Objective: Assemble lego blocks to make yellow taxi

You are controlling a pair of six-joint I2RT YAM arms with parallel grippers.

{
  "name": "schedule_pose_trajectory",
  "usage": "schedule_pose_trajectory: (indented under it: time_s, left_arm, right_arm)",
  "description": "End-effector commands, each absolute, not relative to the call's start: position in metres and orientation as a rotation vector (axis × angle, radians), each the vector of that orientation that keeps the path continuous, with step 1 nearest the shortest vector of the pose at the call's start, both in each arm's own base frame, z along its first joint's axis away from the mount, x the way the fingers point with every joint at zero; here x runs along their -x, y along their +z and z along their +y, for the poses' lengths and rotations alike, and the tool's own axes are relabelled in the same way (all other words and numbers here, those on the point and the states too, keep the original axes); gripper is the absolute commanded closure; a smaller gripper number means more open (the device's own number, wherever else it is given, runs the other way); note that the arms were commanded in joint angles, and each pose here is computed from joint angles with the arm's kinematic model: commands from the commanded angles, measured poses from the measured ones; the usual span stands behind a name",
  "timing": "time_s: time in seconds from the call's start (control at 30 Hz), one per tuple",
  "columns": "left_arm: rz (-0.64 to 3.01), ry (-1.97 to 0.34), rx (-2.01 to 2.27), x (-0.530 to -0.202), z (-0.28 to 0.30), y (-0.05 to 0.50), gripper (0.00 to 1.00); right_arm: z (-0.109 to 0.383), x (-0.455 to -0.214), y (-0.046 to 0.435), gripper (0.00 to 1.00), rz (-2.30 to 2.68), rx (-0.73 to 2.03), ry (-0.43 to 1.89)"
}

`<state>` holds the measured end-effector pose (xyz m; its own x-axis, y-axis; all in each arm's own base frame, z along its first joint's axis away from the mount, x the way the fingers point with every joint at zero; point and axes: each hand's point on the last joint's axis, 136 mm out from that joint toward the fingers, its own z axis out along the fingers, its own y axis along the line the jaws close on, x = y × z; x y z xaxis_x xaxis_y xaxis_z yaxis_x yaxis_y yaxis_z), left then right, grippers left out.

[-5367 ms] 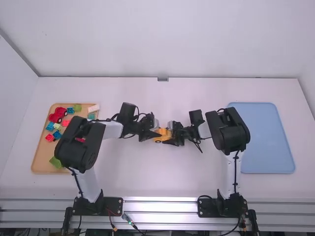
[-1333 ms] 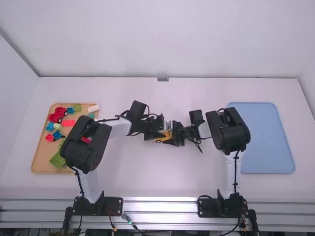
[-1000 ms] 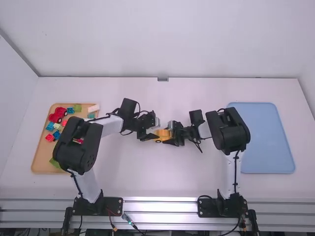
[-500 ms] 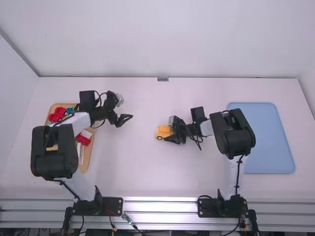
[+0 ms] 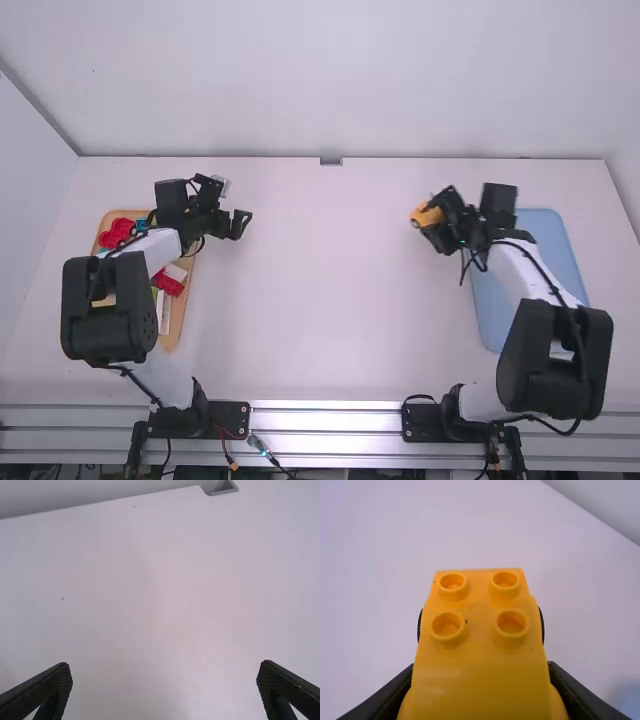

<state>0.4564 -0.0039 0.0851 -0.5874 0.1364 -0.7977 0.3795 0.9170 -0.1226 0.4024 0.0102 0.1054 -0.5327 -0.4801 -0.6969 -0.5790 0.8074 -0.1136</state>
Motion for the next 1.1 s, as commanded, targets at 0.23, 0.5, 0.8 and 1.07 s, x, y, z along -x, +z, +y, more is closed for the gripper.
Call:
schedule_pose_trajectory:
  time_s: [0.23, 0.5, 0.8, 1.07]
  left_arm:
    - [2.203, -0.344, -0.111, -0.465, 0.012, 0.094, 0.01]
    - [2.216, -0.318, -0.095, -0.465, 0.015, 0.092, 0.01]
    - [2.267, -0.303, -0.15, -0.456, 0.012, 0.081, 0.01]
    - [2.253, -0.307, -0.176, -0.454, 0.001, 0.094, 0.01]
  right_arm:
    - [-0.159, -0.379, 0.085, 0.5, 2.405, 0.014, 0.024]
    - [-0.195, -0.369, 0.016, 0.42, 2.547, -0.187, -0.043]
    - [-0.209, -0.365, 0.004, 0.25, 2.591, -0.294, -0.16]
    - [-0.2, -0.365, 0.046, 0.01, 2.648, -0.254, -0.279]
